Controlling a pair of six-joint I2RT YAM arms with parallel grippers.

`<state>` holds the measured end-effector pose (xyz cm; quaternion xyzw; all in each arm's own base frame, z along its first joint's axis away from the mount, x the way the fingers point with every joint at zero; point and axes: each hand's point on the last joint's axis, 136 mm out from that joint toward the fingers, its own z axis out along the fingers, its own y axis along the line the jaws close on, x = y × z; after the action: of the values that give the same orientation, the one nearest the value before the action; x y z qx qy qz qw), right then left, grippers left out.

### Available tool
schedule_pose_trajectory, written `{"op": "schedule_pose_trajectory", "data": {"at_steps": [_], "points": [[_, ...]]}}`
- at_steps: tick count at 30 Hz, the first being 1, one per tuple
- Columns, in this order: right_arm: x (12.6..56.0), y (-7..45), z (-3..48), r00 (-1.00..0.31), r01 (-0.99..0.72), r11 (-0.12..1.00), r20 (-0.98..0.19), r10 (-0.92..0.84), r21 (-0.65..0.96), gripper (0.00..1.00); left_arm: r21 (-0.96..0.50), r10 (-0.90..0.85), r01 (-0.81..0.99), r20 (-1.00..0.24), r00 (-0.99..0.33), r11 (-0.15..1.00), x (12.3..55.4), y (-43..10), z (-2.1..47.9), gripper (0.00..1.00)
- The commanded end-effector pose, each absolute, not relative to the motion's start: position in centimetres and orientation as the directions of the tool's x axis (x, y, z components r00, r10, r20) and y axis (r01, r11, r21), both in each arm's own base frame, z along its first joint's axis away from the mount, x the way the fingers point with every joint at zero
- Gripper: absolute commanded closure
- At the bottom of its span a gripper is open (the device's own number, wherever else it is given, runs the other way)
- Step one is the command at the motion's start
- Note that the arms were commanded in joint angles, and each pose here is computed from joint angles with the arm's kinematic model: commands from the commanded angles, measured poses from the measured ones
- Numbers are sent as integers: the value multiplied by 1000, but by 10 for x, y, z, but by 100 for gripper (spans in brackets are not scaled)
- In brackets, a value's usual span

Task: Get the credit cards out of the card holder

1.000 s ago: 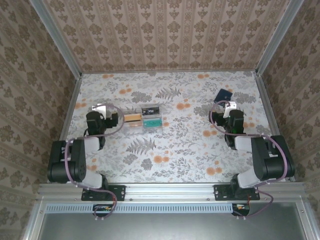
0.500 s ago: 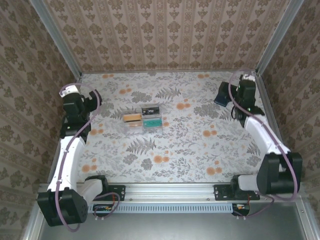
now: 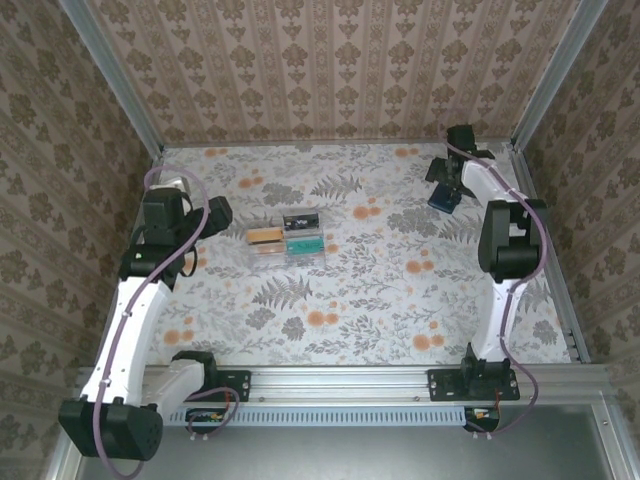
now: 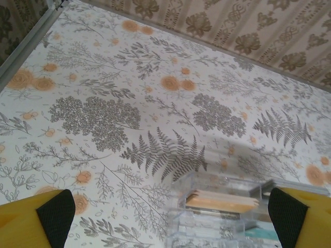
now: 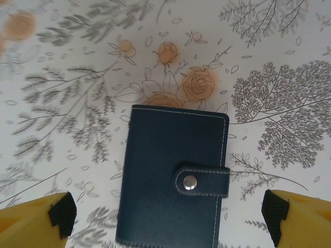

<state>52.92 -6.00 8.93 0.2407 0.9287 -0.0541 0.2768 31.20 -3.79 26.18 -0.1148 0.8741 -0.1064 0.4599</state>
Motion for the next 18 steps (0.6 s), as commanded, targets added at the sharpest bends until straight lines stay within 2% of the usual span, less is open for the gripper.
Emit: {"op": "schedule_pose_trajectory", "data": {"at_steps": [1, 3, 7, 14, 18], "points": [[522, -66, 73, -767, 514, 858, -449, 458, -5, 5, -303, -300, -85, -788, -537, 949, 298, -41, 278, 0], [526, -67, 62, -775, 526, 851, -418, 474, -10, 5, -310, -306, -83, -793, -526, 947, 294, -41, 281, 0], [527, -68, 40, -783, 550, 835, -347, 516, 0, 16, -312, -314, -93, -795, -519, 945, 288, -38, 286, 0], [518, -59, 31, -812, 521, 854, -298, 502, 18, 32, -316, -321, -95, -812, -488, 944, 286, -36, 294, 0], [505, -48, 36, -825, 493, 869, -303, 478, 28, 36, -320, -318, -81, -816, -482, 944, 292, -38, 295, 0]]}}
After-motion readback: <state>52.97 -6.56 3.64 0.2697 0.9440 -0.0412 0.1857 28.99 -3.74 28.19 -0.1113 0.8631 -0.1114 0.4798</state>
